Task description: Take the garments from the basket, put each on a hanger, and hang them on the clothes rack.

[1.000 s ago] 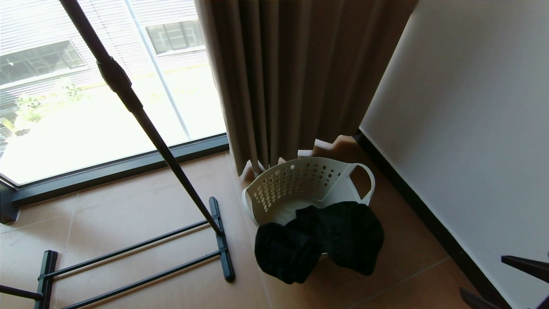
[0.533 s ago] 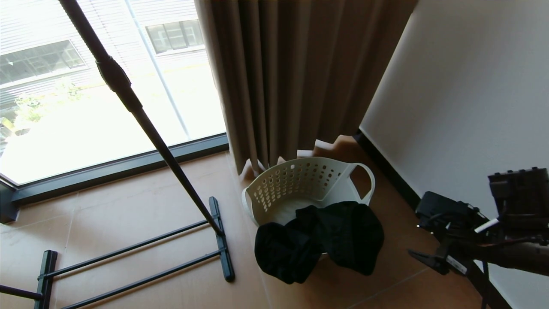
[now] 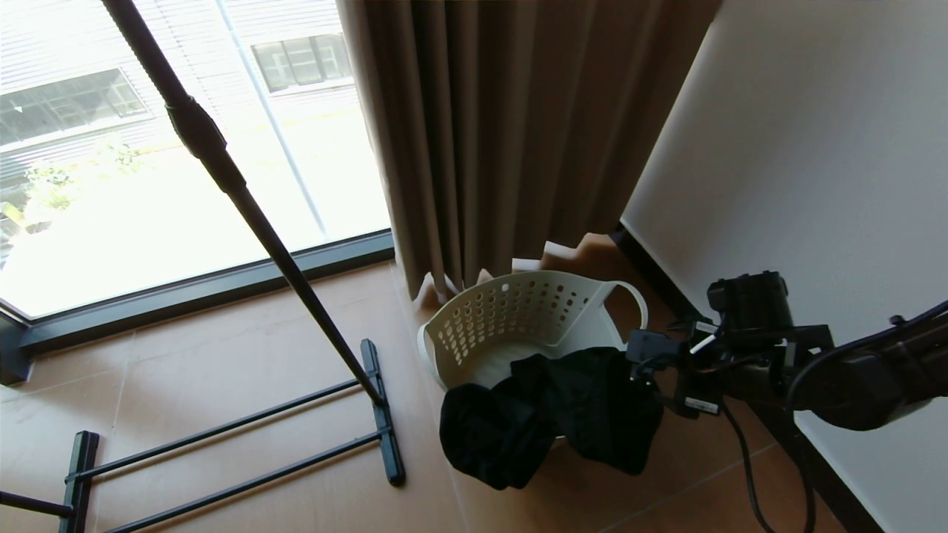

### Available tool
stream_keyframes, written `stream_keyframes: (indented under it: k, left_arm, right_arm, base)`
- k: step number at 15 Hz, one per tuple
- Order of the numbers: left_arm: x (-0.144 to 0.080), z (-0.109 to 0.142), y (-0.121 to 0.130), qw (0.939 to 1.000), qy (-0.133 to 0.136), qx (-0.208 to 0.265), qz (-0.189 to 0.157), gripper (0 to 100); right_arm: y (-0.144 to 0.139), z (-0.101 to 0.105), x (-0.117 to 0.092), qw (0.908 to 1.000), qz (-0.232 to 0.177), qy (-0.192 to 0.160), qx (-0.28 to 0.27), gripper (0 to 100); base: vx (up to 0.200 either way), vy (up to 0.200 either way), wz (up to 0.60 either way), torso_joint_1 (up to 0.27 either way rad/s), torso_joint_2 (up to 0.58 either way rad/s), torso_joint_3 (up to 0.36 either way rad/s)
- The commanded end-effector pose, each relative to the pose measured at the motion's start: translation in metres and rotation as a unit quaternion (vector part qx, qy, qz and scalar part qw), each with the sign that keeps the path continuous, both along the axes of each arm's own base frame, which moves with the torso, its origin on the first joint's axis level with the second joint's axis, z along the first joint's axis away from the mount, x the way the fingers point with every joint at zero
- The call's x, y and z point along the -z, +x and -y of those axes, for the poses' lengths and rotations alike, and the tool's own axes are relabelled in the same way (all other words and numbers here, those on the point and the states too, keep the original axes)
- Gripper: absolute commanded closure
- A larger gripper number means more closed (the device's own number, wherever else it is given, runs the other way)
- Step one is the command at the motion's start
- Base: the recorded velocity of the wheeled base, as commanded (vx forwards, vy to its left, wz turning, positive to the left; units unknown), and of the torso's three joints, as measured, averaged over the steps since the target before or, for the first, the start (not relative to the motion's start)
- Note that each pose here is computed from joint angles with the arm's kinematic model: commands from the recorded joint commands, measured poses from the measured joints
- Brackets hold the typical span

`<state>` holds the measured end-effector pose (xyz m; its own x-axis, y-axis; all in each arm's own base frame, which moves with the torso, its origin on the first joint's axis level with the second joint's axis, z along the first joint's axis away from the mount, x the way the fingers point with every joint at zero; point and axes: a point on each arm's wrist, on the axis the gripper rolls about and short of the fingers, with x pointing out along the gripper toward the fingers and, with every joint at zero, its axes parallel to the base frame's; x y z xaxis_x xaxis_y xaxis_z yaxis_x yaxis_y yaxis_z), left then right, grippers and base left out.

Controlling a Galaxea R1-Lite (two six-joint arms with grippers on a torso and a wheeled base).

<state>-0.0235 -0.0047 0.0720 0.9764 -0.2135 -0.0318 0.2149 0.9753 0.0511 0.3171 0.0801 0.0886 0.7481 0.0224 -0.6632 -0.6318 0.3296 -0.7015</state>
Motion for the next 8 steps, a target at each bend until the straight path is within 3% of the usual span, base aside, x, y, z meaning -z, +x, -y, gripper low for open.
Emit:
stream_keyframes:
  k: [1,3,8]
  left_arm:
    - [0.000,0.000,0.000,1.0000,0.000,0.000,-0.001,0]
    - [0.000,0.000,0.000,1.0000,0.000,0.000,-0.001,0]
    - [0.000,0.000,0.000,1.0000,0.000,0.000,-0.001,0]
  right_arm:
    - [0.021,-0.010,0.031,0.9996,-0.017,-0.021,-0.006,0]
    - [0.052,-0.018,0.039,0.9997,0.007,-0.025,-0.002,0]
    - [0.081,-0.023,0.046,0.9991,0.027,-0.029,0.011,0]
  base:
    - [0.000,0.000,0.00,0.000,0.00,0.000]
    - [0.000,0.000,0.00,0.000,0.00,0.000]
    - [0.000,0.000,0.00,0.000,0.00,0.000]
